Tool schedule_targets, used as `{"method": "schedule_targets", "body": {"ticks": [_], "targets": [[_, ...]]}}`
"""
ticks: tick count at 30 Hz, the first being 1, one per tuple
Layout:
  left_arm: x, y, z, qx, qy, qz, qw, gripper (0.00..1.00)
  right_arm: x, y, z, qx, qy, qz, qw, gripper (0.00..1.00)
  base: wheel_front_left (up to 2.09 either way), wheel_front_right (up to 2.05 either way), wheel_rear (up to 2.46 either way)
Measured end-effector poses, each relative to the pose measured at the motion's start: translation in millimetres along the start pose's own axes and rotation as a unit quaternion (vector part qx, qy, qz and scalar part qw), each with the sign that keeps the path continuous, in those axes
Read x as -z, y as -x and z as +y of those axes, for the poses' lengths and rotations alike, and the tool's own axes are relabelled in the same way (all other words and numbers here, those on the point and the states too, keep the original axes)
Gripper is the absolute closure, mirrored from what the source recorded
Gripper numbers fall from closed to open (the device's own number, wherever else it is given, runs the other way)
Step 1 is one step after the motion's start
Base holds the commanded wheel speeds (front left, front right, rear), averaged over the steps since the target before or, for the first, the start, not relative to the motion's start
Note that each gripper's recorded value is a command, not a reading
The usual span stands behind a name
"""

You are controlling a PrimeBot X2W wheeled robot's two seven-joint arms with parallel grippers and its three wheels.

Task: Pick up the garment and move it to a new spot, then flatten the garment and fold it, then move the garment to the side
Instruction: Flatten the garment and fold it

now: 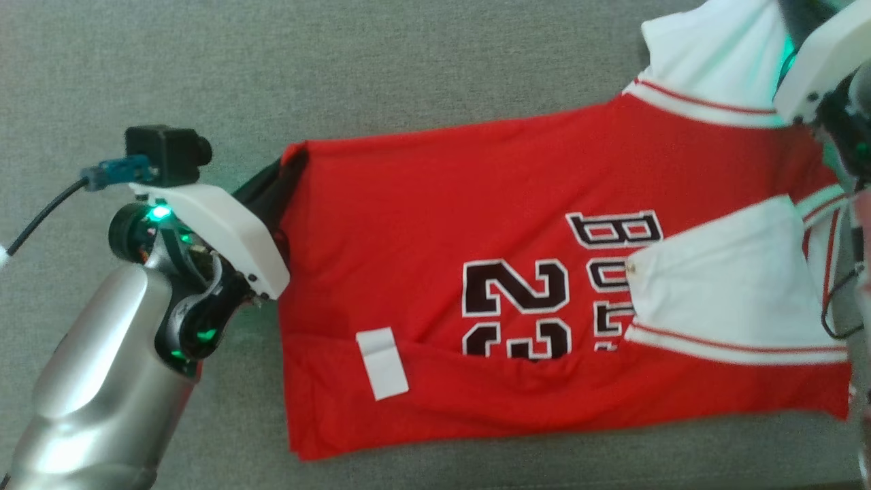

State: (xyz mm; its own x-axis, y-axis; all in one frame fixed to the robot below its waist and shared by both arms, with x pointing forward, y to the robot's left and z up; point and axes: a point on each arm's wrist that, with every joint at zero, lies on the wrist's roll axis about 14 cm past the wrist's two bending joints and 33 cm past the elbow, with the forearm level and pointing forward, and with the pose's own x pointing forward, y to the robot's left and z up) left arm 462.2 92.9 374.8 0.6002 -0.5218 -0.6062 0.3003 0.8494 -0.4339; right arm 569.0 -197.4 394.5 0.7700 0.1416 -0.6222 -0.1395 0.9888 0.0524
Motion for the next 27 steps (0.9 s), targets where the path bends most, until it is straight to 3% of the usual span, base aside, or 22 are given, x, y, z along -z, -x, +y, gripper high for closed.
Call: {"method": "schedule_targets", "body": {"ticks": [11,16,27], "targets": [[-50,12,-12,0.014,0.005,-0.093,0.996,1.0,-51,26,0,0.003,-0.001,-0.1,0.995,1.0,0.0,0.0,0.0],[-50,26,-31,0.038,0.016,-0.121,0.992,1.0,-25,52,-7,0.007,0.011,-0.097,0.995,1.0,0.0,0.0,0.0],[1,68,-53,0.04,0.057,-0.112,0.991,1.0,39,132,-18,0.024,-0.024,-0.072,0.997,1.0,0.0,0.0,0.0]]}}
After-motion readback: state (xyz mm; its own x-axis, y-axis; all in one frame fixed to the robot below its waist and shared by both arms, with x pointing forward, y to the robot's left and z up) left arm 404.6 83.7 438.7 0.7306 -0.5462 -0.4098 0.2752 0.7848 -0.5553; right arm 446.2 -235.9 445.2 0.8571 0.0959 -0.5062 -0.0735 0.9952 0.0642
